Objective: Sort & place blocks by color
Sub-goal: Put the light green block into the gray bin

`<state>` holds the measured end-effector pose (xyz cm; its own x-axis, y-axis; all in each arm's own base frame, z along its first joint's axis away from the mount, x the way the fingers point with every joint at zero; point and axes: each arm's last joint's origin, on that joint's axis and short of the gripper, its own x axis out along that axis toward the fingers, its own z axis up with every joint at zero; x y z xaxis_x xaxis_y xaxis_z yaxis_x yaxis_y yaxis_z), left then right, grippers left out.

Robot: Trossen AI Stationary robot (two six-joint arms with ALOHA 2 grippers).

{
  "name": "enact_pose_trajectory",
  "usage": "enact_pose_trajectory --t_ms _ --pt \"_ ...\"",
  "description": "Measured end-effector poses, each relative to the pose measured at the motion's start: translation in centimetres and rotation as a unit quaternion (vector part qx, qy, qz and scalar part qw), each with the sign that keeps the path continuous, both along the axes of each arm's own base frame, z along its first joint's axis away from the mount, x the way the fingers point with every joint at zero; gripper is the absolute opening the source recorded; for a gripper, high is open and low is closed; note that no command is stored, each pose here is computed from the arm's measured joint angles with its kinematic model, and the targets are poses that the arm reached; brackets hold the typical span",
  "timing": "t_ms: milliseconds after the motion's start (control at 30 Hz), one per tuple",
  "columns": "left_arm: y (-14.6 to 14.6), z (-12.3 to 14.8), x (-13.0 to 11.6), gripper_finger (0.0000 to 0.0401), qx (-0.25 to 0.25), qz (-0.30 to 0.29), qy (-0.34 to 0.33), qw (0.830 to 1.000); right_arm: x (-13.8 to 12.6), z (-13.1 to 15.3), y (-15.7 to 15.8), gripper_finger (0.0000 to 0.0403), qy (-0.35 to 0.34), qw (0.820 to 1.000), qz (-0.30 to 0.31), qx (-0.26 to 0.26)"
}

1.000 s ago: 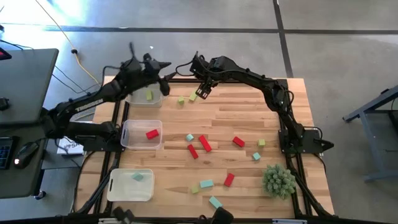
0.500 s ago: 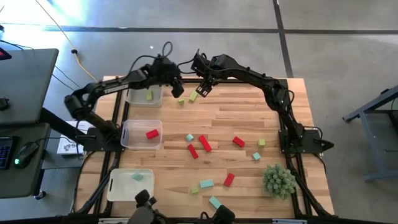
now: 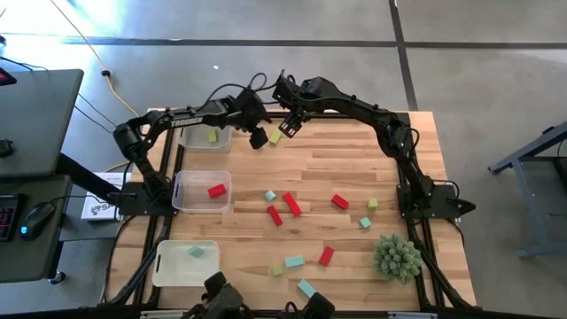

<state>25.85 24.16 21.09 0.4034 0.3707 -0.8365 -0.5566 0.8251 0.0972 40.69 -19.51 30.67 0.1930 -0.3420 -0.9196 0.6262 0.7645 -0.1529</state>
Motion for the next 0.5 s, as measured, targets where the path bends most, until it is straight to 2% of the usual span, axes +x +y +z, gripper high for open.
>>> enact_pose_trajectory --t_ms 200,500 --pt "-1.1 -0.7 0.8 0.0227 0.005 -0.004 0.04 0.999 0.0 0.0 0.0 0.0213 -0.008 1.0 -0.018 0.005" --pt "-2.1 -0.8 1.6 0.0227 0.015 -0.009 0.055 0.998 0.0 0.0 0.0 0.0213 -0.014 0.999 -0.036 0.009"
